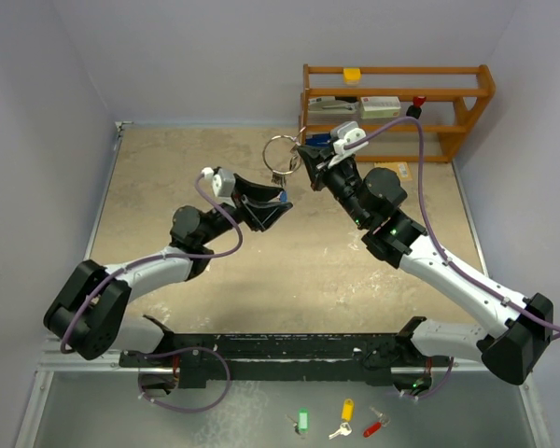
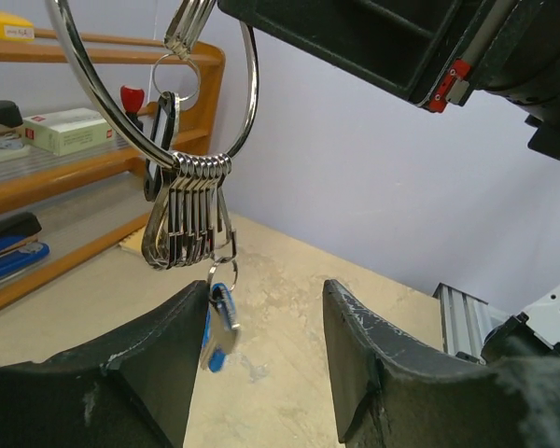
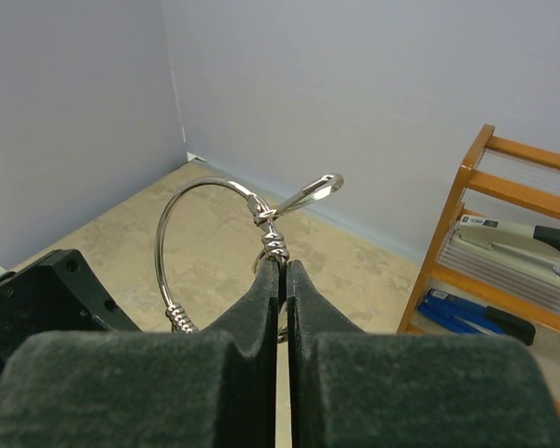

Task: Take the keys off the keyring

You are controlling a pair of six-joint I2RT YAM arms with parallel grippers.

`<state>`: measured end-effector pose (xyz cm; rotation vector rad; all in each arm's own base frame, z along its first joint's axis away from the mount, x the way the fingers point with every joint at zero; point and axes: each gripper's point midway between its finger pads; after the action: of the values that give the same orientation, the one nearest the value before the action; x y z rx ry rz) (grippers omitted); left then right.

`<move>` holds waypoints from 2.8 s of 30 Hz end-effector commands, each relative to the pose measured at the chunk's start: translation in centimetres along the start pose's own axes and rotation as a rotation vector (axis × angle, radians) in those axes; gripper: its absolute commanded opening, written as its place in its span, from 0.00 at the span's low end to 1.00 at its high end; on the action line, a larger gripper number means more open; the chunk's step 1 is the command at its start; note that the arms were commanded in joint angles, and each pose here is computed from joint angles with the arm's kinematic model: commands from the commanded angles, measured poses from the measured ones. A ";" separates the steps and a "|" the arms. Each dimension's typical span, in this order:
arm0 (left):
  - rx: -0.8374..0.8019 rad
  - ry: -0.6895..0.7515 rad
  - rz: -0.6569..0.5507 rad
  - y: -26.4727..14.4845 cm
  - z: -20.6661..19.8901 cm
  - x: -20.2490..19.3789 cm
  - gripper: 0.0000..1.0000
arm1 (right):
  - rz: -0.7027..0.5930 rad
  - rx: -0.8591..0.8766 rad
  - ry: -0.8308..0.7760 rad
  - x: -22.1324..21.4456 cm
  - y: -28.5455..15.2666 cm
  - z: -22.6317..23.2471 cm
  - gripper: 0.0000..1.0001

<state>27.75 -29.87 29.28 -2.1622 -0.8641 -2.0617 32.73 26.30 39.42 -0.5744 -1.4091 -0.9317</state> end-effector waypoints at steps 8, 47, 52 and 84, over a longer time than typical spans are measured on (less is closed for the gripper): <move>0.255 0.197 0.077 -0.4 4.0 3.1 0.51 | -0.138 0.035 -0.007 5.7 -1.4 0.8 0.00; 0.096 0.245 0.021 2.8 0.7 10.0 0.22 | -0.023 0.171 -0.074 2.9 -2.0 3.1 0.00; 0.054 0.221 0.032 3.2 0.3 9.2 0.23 | -0.034 0.179 -0.075 3.3 -1.9 3.3 0.00; 0.278 0.092 -0.189 1.5 1.1 17.0 0.00 | 0.005 0.219 -0.039 -4.2 -4.2 3.2 0.45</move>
<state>29.46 -24.99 41.73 -1.8662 -1.1458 -1.9240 28.77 26.88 35.11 -0.5360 -1.5267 -0.7355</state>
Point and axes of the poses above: each gripper's point midway between its finger pads, its own y axis out along the fingers, its own z axis along the line the jaws close on, x = y × z, and after that the axes turned 8 degrees about y, right-handed
